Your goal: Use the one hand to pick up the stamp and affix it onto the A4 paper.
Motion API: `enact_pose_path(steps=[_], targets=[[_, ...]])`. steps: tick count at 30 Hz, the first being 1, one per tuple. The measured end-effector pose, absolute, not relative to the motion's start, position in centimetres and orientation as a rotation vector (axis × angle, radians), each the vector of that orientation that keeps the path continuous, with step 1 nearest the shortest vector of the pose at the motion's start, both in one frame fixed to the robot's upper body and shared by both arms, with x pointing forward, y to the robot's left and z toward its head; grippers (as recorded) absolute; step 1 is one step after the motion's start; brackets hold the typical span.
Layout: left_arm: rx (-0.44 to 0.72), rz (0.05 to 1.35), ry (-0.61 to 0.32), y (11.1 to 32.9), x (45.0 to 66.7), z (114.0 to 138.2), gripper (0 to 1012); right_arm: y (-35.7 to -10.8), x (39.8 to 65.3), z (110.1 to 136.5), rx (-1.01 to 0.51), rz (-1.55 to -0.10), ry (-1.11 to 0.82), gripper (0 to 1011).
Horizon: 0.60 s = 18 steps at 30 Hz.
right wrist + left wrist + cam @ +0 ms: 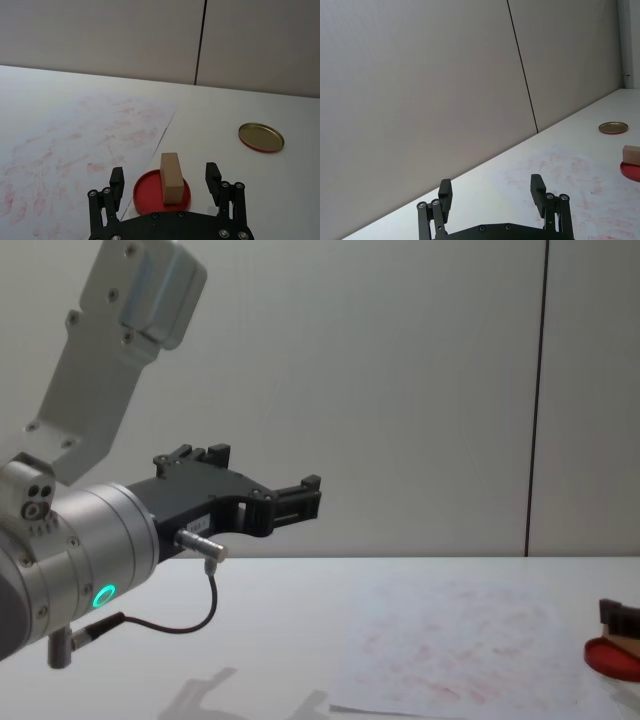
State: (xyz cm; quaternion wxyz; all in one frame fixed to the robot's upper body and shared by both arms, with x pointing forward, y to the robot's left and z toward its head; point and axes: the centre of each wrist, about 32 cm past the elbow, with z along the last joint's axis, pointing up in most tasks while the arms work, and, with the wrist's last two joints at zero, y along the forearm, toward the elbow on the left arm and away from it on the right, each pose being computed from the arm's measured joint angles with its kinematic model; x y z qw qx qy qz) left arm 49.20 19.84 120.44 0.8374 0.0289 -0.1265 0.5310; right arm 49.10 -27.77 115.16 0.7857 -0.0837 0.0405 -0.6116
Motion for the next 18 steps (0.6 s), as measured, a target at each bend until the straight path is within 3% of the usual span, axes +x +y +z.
enact_pose_path(steps=[13,18], targets=[[0.061,1.124,-0.268,19.8,49.2,120.4,993,-27.5,50.3,114.4,-0.206,-1.335,0.117,1001],[0.061,1.124,-0.268,19.8,49.2,120.4,993,-27.4,50.8,114.1,-0.214,-1.336,0.126,894]])
